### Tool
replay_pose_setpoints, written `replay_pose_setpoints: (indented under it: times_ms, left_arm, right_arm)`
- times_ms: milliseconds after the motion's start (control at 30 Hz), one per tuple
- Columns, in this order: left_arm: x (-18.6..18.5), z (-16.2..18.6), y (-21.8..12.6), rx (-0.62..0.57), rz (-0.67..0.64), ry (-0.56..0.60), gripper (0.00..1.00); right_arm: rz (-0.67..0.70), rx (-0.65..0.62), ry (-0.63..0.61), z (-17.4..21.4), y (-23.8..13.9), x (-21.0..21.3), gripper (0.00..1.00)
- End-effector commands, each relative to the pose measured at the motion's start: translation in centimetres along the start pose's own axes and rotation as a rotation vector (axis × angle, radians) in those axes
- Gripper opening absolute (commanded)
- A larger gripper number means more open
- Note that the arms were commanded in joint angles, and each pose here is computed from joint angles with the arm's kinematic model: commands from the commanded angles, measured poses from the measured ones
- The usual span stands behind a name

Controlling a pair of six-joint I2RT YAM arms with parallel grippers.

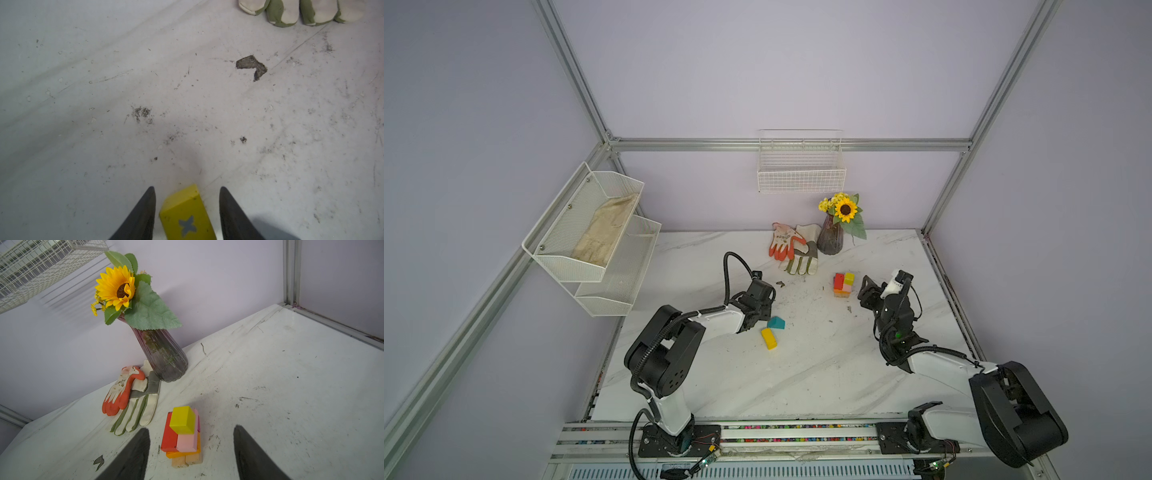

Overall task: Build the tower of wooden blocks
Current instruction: 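Close the left gripper on the yellow X-marked cube and lift it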

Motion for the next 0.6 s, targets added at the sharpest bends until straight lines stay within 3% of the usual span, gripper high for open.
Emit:
replay_pose_setpoints:
  times_ms: [0,567]
  left_arm:
    - [-1.58,-3.00,-0.74,-0.064,0.028,-0.035,0.48]
    - [-1.60,-2.57,-0.91,-0.033,-0.018,-0.039,0.45]
  right_arm:
    - [-0.011,-0.033,0.020,-1.30,-0.18,0.27,0.66]
    - [-0.011,-0.029,0.020,-1.19,-0.35,0.19,0.66]
Point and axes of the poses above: each gripper's point midway between its finger pads, its own y axis out along the fingers, its own x axis along the line the jaws close on, z = x × y, the point moved 2 cm from there along -y, back along the fingers, and after that the axes turned 10 degrees about -y, right-handed, at the moved point
